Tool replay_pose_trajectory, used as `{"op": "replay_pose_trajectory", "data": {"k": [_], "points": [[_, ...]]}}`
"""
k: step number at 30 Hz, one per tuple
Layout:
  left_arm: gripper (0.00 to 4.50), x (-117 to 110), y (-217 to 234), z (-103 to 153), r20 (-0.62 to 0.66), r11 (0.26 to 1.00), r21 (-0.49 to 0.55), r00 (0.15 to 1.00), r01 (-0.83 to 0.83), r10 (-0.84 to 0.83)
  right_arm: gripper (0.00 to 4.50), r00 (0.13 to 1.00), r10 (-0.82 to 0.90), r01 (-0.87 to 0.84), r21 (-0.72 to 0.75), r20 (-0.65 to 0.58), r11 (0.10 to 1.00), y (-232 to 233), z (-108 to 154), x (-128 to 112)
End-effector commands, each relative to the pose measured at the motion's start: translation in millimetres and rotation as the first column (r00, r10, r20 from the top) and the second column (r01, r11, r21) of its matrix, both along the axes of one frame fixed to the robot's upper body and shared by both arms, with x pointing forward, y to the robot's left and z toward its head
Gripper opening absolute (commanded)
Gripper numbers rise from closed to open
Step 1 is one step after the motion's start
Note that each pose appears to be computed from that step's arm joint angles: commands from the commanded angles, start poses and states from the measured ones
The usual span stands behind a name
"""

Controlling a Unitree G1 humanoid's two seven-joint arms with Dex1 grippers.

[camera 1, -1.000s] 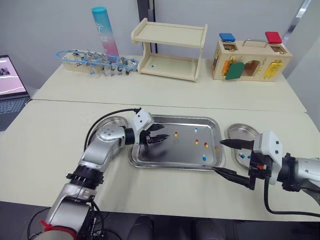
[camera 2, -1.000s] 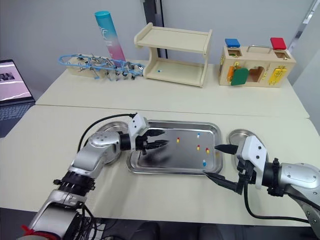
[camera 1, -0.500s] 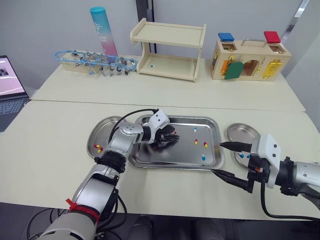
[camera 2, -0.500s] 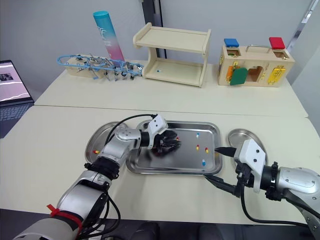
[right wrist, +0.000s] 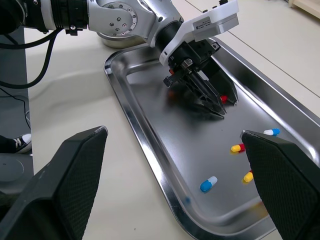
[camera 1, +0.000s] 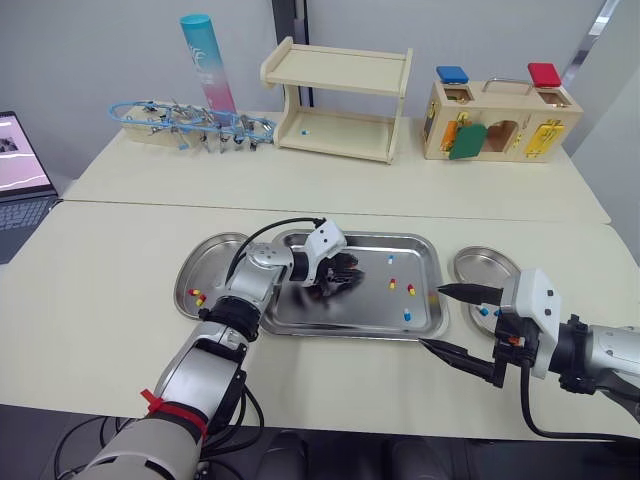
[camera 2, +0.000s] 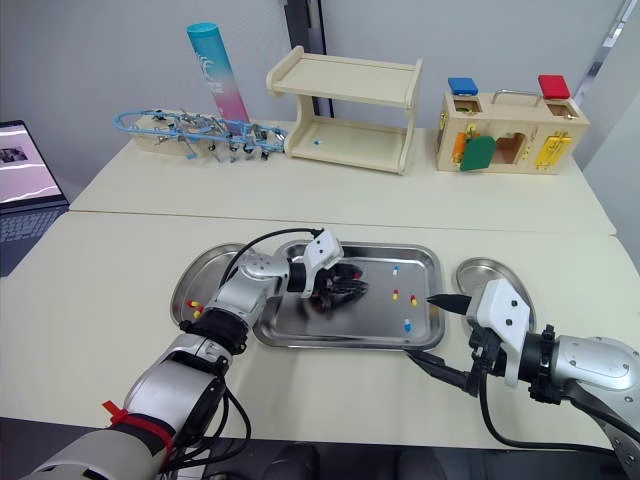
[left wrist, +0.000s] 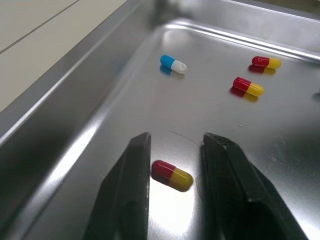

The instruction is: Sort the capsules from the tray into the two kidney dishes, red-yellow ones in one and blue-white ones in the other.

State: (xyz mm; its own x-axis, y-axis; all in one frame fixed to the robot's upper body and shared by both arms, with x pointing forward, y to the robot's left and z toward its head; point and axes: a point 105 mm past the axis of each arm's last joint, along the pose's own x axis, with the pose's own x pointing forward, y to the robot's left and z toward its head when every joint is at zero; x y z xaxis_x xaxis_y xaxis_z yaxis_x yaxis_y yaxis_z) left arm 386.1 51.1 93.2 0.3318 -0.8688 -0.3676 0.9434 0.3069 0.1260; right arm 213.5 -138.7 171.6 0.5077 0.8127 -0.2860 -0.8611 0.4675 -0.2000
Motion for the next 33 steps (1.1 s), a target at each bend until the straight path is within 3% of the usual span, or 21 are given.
{"op": "replay_pose_trajectory", "data": {"k": [1,3,10,18,25,29,33], "points": [[0.57,-4.1,1.9,-11.8,-0.03,0.999,0.036,1.0,0.005,-0.003,4.5,0.999,0.02,-0.02,-0.001,0.036,1.0,3.6,7.6,-2.3],[0.01,-4.4,2.1,-12.3,-0.03,0.999,0.034,1.0,0.001,0.0,4.5,0.999,0.023,-0.023,0.0,0.039,1.0,4.1,8.6,-1.2],[0.01,-3.8,2.1,-5.2,-0.013,1.0,0.006,1.0,0.003,-0.003,4.5,0.999,0.028,-0.028,-0.002,0.044,1.0,4.3,9.7,0.7],[0.01,-4.1,13.7,60.5,0.129,0.996,-0.082,0.991,0.032,-0.022,4.5,0.998,0.041,-0.041,-0.007,0.046,0.999,3.9,11.2,2.3],[0.01,-25.6,63.1,95.5,0.18,0.997,-0.059,0.982,-0.055,0.065,4.5,0.991,0.112,-0.113,0.006,0.073,0.994,15.0,21.3,7.0],[0.01,-44.9,127.9,106.1,0.174,0.969,-0.012,0.954,-0.245,0.244,4.5,0.97,0.23,-0.228,-0.027,0.078,0.973,27.2,23.0,7.5],[0.01,-61.0,163.1,106.4,0.154,0.922,0.011,0.912,-0.386,0.38,4.5,0.949,0.303,-0.302,-0.017,0.083,0.953,38.6,26.3,12.2]]}}
